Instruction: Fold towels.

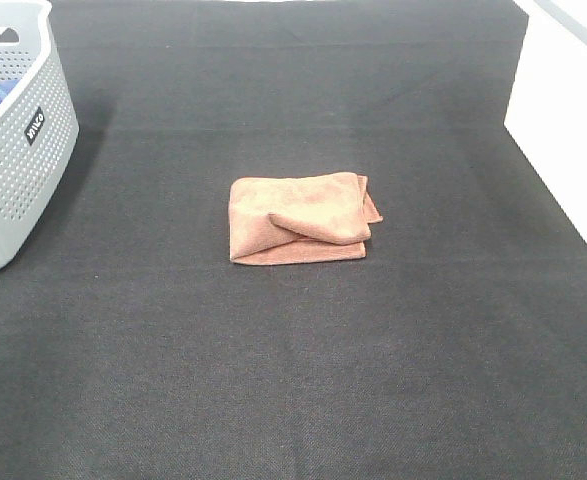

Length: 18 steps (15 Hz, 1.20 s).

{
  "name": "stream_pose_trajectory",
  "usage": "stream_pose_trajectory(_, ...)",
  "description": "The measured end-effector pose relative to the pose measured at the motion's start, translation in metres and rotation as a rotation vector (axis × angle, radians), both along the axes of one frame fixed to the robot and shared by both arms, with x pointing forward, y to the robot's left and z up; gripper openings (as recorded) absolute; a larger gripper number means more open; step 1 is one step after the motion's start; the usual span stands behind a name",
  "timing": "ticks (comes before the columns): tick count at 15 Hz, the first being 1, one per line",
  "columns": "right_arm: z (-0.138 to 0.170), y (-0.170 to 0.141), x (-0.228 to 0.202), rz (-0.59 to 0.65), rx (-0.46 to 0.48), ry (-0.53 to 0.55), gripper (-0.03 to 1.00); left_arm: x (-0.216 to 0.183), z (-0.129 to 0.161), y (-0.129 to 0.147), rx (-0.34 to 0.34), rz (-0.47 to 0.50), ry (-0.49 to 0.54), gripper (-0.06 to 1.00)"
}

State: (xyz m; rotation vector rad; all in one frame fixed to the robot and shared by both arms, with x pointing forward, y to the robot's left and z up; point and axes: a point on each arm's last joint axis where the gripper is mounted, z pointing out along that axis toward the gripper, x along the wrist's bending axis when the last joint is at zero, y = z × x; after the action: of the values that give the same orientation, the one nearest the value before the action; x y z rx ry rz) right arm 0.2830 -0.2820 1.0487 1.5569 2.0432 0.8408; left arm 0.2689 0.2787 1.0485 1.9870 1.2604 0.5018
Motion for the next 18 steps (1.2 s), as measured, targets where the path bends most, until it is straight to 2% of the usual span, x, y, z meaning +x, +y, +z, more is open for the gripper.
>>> stream_pose_trajectory(6, 0.000, 0.000, 0.000, 0.000, 0.000, 0.000, 0.67, 0.000, 0.000, 0.000, 0.000, 0.000, 0.000, 0.53)
stream_pose_trajectory(9, 0.001, -0.002, -0.002, -0.032, 0.004, -0.018, 0.67, -0.001, 0.000, 0.002, -0.003, 0.042, -0.011, 0.53)
stream_pose_trajectory(12, 0.005, -0.005, -0.017, -0.131, 0.010, -0.128, 0.67, -0.015, 0.004, 0.009, -0.030, 0.195, -0.128, 0.53)
stream_pose_trajectory(15, 0.007, -0.005, -0.037, -0.134, 0.020, -0.259, 0.67, -0.034, 0.004, 0.012, -0.048, 0.307, -0.257, 0.53)
stream_pose_trajectory(18, 0.007, -0.004, -0.051, -0.132, 0.026, -0.347, 0.67, -0.036, 0.004, 0.012, -0.047, 0.332, -0.271, 0.53)
